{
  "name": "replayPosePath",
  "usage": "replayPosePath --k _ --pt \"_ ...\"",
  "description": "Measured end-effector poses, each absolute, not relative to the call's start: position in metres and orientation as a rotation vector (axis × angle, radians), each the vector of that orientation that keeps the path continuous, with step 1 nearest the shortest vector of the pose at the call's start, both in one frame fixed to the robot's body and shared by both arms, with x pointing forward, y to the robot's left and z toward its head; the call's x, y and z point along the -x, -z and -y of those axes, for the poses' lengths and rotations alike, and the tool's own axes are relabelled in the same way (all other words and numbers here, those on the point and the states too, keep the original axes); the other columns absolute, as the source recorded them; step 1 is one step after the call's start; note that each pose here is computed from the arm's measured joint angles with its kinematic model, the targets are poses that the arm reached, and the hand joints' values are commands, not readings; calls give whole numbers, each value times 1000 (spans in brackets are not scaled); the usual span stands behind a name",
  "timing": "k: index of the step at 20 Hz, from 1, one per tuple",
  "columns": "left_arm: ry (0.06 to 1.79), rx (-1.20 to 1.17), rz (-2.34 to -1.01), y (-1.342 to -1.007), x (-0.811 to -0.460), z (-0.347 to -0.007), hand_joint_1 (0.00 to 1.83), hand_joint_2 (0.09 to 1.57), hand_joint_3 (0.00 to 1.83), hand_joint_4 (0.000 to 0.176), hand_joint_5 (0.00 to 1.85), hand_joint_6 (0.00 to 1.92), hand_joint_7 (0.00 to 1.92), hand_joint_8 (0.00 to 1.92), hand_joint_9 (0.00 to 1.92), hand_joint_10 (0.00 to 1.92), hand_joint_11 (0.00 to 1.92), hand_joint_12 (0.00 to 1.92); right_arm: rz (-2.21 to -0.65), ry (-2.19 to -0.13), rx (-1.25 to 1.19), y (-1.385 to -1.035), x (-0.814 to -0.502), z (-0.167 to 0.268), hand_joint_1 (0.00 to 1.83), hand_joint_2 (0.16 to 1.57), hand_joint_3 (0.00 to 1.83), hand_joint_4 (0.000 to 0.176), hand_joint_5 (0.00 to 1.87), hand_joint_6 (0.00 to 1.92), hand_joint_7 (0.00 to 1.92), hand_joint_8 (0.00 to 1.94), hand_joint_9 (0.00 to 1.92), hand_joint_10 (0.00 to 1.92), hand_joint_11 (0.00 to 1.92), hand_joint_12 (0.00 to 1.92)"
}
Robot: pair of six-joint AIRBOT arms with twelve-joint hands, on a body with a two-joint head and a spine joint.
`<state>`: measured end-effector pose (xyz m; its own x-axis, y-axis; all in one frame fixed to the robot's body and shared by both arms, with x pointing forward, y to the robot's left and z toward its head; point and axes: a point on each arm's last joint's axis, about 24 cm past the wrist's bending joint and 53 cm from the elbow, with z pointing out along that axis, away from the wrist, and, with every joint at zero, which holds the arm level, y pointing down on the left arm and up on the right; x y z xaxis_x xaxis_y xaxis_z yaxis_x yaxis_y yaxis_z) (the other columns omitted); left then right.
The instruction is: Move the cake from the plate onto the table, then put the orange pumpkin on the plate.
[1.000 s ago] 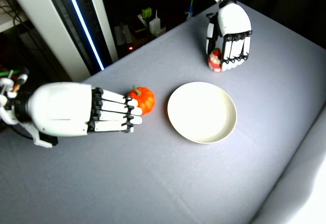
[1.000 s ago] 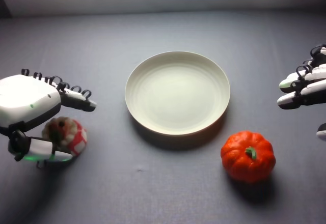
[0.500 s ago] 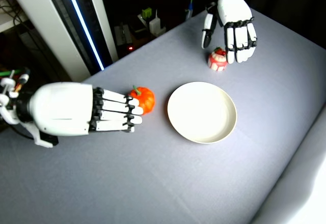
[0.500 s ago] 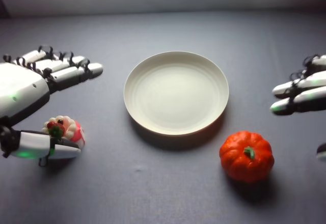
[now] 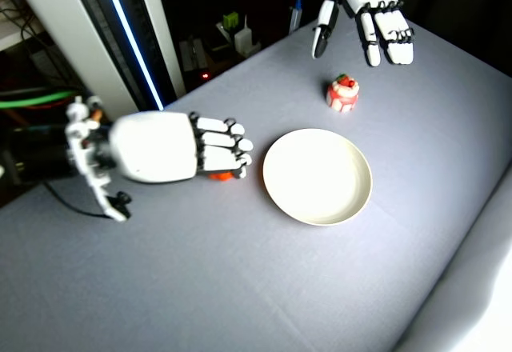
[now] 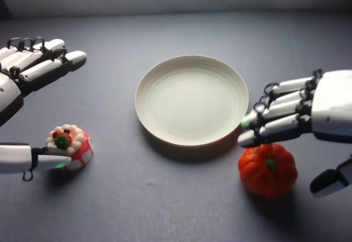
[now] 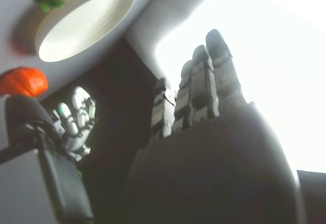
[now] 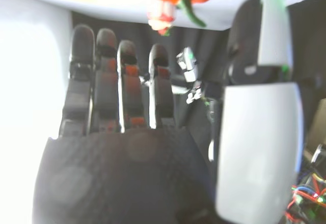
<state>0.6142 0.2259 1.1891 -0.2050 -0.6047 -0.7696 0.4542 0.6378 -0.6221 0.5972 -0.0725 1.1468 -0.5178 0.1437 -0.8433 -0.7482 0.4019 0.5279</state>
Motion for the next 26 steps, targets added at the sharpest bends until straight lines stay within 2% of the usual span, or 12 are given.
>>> replayPosePath --k 3,9,10,11,12,13,14,15,18,21,23,26 --pt "967 144 -1488 -1190 -615 -228 867 855 0 133 182 5 83 6 127 6 0 654 -1803 -1212 577 -1130 -600 61 1039 883 1 84 427 0 338 1 402 0 92 959" --pt "971 155 -1488 -1189 -614 -229 894 877 4 113 248 7 125 8 142 7 0 612 -1848 -1194 590 -1112 -607 48 1072 906 0 38 485 8 444 18 581 43 270 963" --pt "972 153 -1488 -1189 -614 -229 896 880 2 103 255 4 135 5 154 7 0 651 -1846 -1200 588 -1113 -607 47 1096 926 0 0 582 7 539 38 717 129 388 1093" --pt "973 151 -1489 -1189 -614 -229 885 884 3 113 252 2 132 3 152 5 0 657 -1845 -1202 587 -1113 -607 46 1130 931 1 0 662 35 623 64 639 707 567 1288" --pt "973 151 -1488 -1189 -614 -229 871 887 2 120 249 0 129 1 144 1 0 632 -1844 -1212 579 -1114 -606 46 1208 958 3 0 811 31 612 412 680 1153 787 1322" --pt "972 154 -1488 -1188 -614 -229 883 889 2 113 260 4 133 2 137 0 0 624 -1841 -1215 580 -1115 -606 46 1162 1153 0 0 877 886 545 1052 818 1554 1030 1420" --pt "975 160 -1488 -1189 -614 -230 872 890 2 110 266 6 139 4 136 0 0 622 -1839 -1227 572 -1117 -606 45 1191 1235 0 0 777 1091 670 1546 948 1725 1144 1643" --pt "976 163 -1491 -1188 -614 -230 870 891 1 110 270 4 144 3 144 2 0 655 -1836 -1232 567 -1118 -606 45 1199 1255 0 0 725 1143 728 1629 1012 1802 1216 1807" --pt "974 169 -1501 -1184 -613 -232 856 891 0 101 266 3 142 4 131 5 0 607 -1827 -1241 525 -1123 -611 49 1225 1206 0 0 788 1090 850 1454 943 1499 1056 1679" --pt "976 173 -1497 -1185 -614 -232 853 876 0 141 255 0 128 0 122 1 0 564 -1756 -1286 418 -1152 -629 64 1122 1205 3 0 782 1283 613 1891 1066 1906 1248 1913" --pt "983 176 -1495 -1186 -613 -232 880 881 0 118 273 7 140 5 131 4 0 567 -1677 -1302 369 -1181 -645 69 1132 1181 0 0 837 1226 599 1939 850 1920 1009 1921" --pt "982 177 -1498 -1184 -612 -233 860 869 0 141 244 0 153 2 147 4 0 630 -1562 -1321 323 -1219 -670 68 1253 1115 0 0 926 927 1048 1086 919 1214 790 1611"
